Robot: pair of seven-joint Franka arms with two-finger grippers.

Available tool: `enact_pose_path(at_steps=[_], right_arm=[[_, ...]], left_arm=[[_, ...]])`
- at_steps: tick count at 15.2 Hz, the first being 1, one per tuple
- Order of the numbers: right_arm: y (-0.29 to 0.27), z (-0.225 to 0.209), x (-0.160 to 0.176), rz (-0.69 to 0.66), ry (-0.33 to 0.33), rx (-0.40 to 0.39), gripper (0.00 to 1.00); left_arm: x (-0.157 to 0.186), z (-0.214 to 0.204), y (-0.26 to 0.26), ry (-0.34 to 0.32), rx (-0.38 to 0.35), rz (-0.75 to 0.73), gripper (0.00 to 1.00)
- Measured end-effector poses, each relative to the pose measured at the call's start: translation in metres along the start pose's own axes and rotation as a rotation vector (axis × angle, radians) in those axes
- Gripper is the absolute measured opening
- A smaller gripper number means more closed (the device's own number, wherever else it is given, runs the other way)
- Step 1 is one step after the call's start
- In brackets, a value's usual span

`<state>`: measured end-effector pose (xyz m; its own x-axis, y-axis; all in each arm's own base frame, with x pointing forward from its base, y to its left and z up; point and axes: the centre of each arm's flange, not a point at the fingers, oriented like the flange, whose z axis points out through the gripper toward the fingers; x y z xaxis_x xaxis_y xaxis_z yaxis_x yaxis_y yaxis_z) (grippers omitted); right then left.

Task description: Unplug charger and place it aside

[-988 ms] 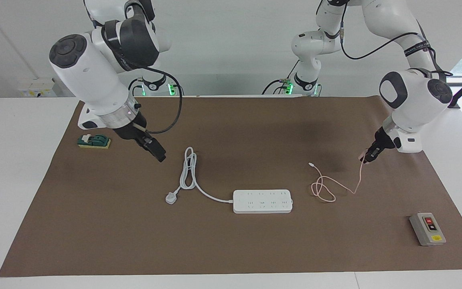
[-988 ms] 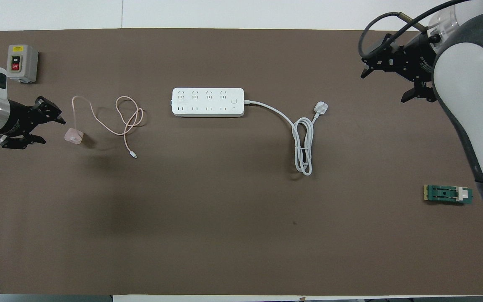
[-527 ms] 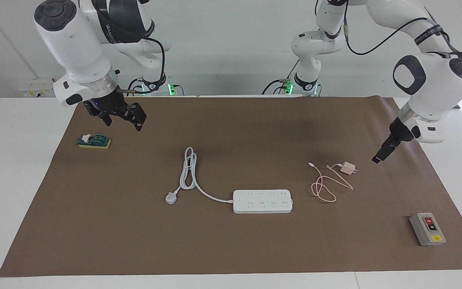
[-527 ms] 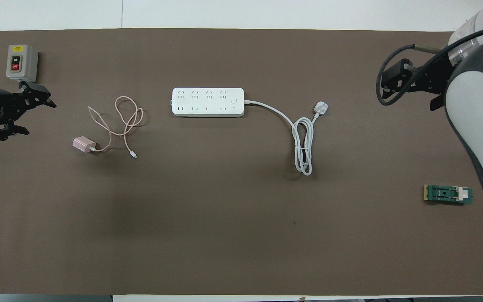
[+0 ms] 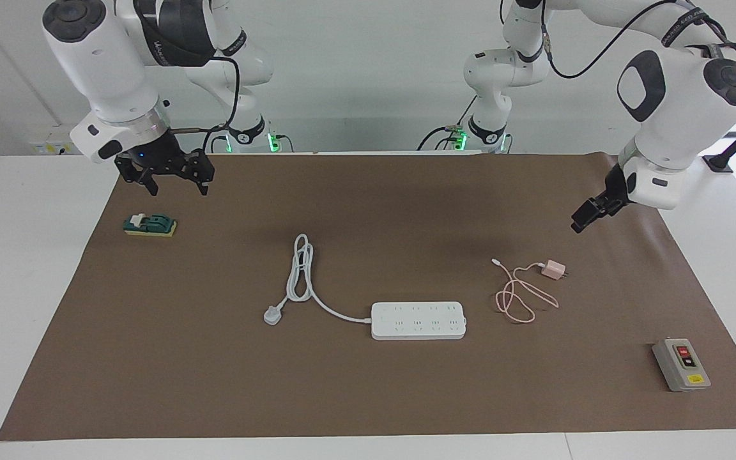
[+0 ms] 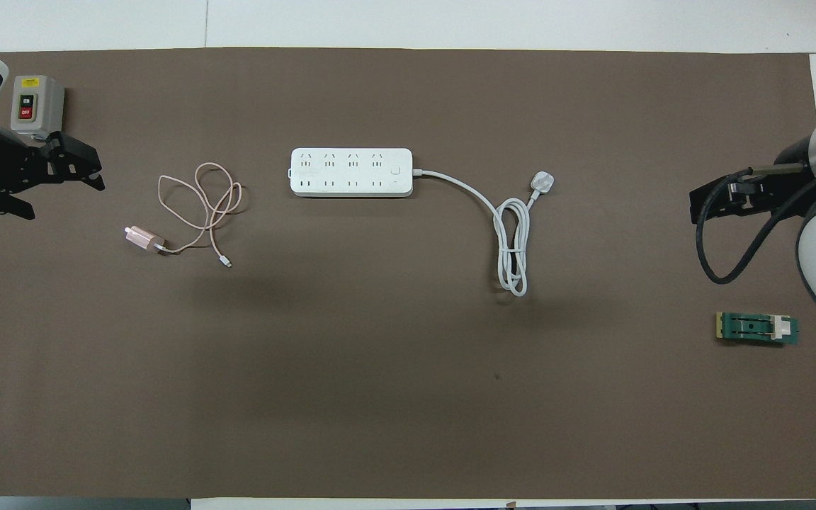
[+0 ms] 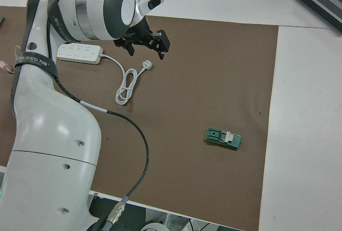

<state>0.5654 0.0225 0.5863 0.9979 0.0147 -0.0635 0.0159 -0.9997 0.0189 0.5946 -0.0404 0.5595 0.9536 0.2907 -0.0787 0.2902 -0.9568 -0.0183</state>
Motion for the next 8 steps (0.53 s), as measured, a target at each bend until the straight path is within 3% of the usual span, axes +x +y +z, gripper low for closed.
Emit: enact_pose_path(at_steps=[5,8], right_arm=[[0.0,0.0,0.0,-0.035,0.003,0.0,1.0],[0.0,0.002,0.0,-0.034,0.0,0.0,1.0]], left_arm=[[-0.049,-0.061,-0.014,0.02,0.008,0.108,1.0],[-0.061,-0.073,-0.019,0.016,0.012,0.121,1.0]])
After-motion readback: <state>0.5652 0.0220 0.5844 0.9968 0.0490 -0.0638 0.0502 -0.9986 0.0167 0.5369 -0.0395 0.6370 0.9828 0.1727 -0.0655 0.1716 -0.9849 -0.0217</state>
